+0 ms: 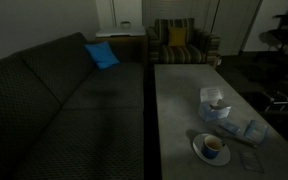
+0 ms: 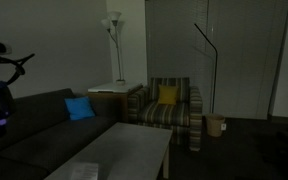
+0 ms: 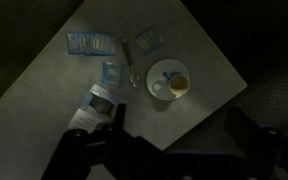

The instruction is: Use the spoon to stir in the cup

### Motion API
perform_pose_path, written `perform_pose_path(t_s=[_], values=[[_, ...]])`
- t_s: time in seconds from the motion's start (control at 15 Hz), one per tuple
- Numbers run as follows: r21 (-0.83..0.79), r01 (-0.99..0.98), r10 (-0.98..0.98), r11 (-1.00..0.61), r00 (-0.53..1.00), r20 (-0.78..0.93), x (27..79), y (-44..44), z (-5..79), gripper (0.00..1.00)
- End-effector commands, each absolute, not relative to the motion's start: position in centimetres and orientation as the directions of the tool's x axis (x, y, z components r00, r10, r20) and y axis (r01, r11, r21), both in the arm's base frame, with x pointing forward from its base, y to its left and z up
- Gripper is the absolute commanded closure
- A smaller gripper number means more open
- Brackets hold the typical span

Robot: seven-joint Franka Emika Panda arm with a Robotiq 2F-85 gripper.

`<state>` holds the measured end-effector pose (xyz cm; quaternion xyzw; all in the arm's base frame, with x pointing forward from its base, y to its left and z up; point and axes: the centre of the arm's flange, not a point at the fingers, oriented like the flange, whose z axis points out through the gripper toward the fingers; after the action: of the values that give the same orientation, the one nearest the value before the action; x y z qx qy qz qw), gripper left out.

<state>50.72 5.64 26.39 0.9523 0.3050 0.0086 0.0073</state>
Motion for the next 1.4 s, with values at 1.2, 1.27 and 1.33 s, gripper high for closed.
perform_pose_path(t_s=[1.2,1.27,1.33], values=[[-0.131,0.757,0.767,-0.641,0.621,-0.160,59.5,0.6,3.3,0.00],[-0.085,0.749,0.750,-0.657,0.640,-0.166,56.8,1.5,4.8,0.00],[-0.096,0.751,0.754,-0.654,0.636,-0.162,57.3,1.1,4.0,0.00]])
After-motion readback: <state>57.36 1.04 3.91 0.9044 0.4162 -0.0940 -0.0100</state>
